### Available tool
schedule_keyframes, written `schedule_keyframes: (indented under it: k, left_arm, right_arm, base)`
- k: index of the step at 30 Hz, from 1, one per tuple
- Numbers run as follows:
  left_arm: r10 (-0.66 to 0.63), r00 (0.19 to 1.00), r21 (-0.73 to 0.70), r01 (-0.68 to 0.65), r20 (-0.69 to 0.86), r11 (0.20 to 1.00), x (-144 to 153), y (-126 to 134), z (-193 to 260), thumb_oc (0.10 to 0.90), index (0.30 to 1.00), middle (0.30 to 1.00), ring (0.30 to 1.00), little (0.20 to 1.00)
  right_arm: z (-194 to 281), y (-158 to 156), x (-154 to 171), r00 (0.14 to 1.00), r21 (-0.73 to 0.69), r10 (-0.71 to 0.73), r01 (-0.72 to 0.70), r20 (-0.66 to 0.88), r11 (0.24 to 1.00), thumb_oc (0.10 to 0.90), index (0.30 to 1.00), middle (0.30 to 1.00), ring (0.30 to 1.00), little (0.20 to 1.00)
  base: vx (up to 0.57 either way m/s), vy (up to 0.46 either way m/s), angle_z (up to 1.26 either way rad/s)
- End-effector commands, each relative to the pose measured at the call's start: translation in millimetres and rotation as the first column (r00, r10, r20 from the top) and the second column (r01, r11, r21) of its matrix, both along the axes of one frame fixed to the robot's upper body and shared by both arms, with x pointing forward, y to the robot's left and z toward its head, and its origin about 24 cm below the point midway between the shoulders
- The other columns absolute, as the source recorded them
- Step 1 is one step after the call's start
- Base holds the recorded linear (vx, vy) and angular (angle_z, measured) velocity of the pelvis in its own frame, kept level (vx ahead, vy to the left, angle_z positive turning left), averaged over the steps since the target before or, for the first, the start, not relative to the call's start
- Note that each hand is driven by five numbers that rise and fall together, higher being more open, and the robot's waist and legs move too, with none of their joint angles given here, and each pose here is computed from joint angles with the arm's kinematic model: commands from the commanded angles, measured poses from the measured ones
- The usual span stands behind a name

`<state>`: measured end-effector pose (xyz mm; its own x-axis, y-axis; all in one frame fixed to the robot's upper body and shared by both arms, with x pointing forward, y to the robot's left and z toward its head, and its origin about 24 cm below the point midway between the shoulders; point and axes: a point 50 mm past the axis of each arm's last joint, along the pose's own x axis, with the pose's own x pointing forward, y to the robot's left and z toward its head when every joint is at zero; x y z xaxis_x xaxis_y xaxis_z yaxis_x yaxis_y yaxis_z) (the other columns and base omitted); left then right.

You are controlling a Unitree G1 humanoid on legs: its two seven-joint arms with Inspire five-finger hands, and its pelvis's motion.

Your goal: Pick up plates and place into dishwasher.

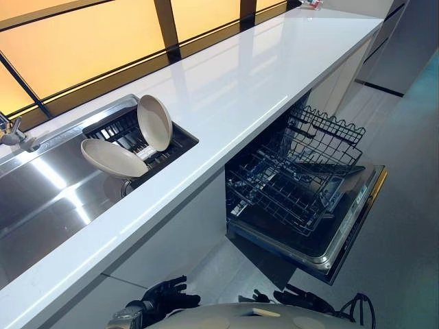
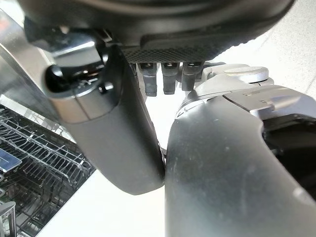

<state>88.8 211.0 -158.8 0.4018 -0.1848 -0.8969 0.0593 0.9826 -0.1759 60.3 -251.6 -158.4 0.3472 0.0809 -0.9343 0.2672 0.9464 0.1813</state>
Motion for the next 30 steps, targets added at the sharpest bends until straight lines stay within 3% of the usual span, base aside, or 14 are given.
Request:
schedule_keyframes:
  k: [1,6,10,13,18,20,23,26,27,28,30]
  left_arm:
    - [-0.004,0.995,0.029,0.001,0.101,1.0,25.5,4.1,6.6,0.8,0.9,0.9,0.9,0.9]
    - [0.072,0.993,-0.072,-0.066,0.095,0.995,27.8,1.1,7.7,0.8,0.9,0.9,0.9,0.9]
    - [0.206,0.973,-0.323,-0.163,0.104,0.932,38.2,-11.4,14.0,0.8,0.9,0.9,0.9,0.9]
    - [0.246,0.959,-0.516,-0.142,0.139,0.845,54.1,-25.2,25.5,0.8,0.9,0.9,0.9,0.9]
    - [0.219,0.928,-0.767,0.1,0.301,0.634,91.6,-54.7,63.2,0.8,0.9,0.9,0.9,0.9]
    - [0.148,0.895,-0.764,0.263,0.422,0.589,101.9,-63.6,79.3,0.8,0.9,0.9,0.9,0.9]
    - [0.003,0.769,-0.657,0.543,0.639,0.523,117.7,-78.1,109.0,0.8,0.9,0.9,0.9,0.9]
    - [-0.041,0.593,-0.554,0.774,0.804,0.307,141.6,-104.2,171.2,0.8,0.9,0.9,0.9,0.9]
    - [-0.03,0.577,-0.55,0.792,0.816,0.264,143.8,-106.9,180.8,0.8,0.9,0.9,0.9,0.9]
    - [0.044,0.578,-0.579,0.81,0.815,0.089,146.9,-119.0,211.3,0.8,0.9,0.9,0.9,0.9]
    - [0.153,0.629,-0.616,0.777,0.762,-0.13,146.6,-136.4,248.5,0.8,0.9,0.9,0.9,0.9]
  right_arm:
    - [-1.1,9.8,12.2,0.999,0.038,0.046,-0.046,0.017,0.998,0.8,0.9,0.9,0.9,0.9]
    - [-1.0,10.1,13.6,0.999,0.036,0.049,-0.05,0.019,0.998,0.8,0.9,0.9,0.9,0.9]
    - [-0.9,11.4,15.8,0.999,0.04,0.05,-0.051,0.02,0.998,0.8,0.9,0.9,0.9,0.9]
    - [-0.5,11.7,18.1,0.998,0.042,0.052,-0.053,0.022,0.998,0.8,0.9,0.9,0.9,0.9]
    - [1.6,8.6,22.7,0.998,0.045,0.057,-0.059,0.031,0.997,0.8,0.9,0.9,0.9,0.9]
    - [2.0,8.2,23.9,0.998,0.048,0.059,-0.06,0.036,0.997,0.8,0.9,0.9,0.9,0.9]
    - [2.5,8.3,26.0,0.996,0.046,0.078,-0.08,0.041,0.996,0.8,0.9,0.9,0.9,0.9]
    - [2.8,6.2,24.8,0.995,0.039,0.093,-0.094,0.04,0.995,0.8,0.9,0.9,0.9,0.9]
    - [2.8,5.7,24.4,0.995,0.038,0.092,-0.094,0.04,0.995,0.8,0.9,0.9,0.9,0.9]
    - [2.6,5.4,23.2,0.995,0.035,0.091,-0.093,0.037,0.995,0.8,0.9,0.9,0.9,0.9]
    - [1.5,6.6,20.2,0.995,0.038,0.089,-0.09,0.034,0.995,0.8,0.9,0.9,0.9,0.9]
  base:
    - [0.0,0.0,0.0]
    - [0.0,0.0,0.0]
    - [0.0,0.0,0.0]
    - [0.0,0.0,0.0]
    - [0.0,0.0,0.0]
    - [0.0,0.0,0.0]
    - [0.0,0.0,0.0]
    - [0.0,0.0,0.0]
    - [0.0,0.0,0.0]
    - [0.0,0.0,0.0]
    - [0.05,-0.014,-0.03]
